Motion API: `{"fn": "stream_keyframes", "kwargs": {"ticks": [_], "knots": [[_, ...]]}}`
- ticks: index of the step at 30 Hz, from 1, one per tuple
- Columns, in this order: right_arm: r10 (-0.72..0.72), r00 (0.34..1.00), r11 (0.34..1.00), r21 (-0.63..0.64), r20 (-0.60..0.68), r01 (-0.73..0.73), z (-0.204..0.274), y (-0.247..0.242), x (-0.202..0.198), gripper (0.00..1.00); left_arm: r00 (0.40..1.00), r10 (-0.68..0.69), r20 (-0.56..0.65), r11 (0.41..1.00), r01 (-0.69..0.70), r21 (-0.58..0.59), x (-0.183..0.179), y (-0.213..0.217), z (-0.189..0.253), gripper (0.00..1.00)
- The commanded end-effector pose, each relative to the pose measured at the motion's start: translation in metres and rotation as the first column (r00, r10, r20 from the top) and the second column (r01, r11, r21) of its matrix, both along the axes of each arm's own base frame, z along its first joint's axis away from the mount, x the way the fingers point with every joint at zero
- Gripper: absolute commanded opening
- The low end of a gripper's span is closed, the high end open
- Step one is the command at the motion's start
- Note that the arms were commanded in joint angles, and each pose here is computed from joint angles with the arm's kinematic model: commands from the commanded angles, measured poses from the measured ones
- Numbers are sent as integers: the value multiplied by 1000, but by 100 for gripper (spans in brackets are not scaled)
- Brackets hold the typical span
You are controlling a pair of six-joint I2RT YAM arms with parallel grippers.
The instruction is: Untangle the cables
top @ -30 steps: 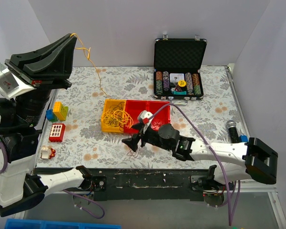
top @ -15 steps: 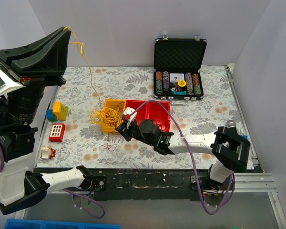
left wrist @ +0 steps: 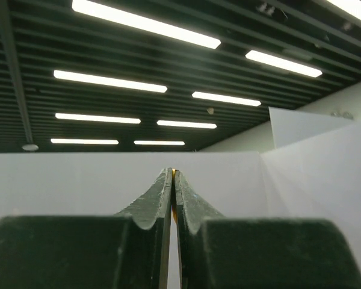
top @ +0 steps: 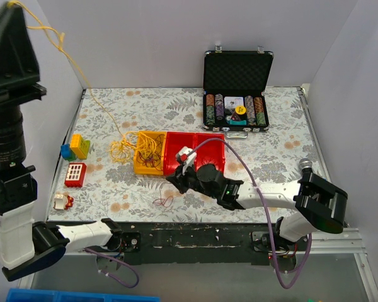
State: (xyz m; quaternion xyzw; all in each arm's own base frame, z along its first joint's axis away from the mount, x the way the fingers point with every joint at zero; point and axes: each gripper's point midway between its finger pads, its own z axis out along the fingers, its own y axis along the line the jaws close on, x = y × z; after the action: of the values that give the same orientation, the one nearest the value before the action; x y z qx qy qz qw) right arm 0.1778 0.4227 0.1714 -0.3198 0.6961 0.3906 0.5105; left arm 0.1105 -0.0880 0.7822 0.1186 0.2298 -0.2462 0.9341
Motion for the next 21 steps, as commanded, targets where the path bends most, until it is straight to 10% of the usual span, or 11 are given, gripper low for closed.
{"fn": "stream_keyframes", "kwargs": {"ticks": [1, 21], "knots": [[-22, 993, 999, -49, -117, 16, -36, -29, -21, 1, 976, 164, 146, 975, -137, -176, -22, 45, 42, 0], [-266, 922, 957, -192, -281, 218, -114, -139, -57, 1, 829, 450, 332, 881, -351, -317, -45, 75, 69, 0]]}}
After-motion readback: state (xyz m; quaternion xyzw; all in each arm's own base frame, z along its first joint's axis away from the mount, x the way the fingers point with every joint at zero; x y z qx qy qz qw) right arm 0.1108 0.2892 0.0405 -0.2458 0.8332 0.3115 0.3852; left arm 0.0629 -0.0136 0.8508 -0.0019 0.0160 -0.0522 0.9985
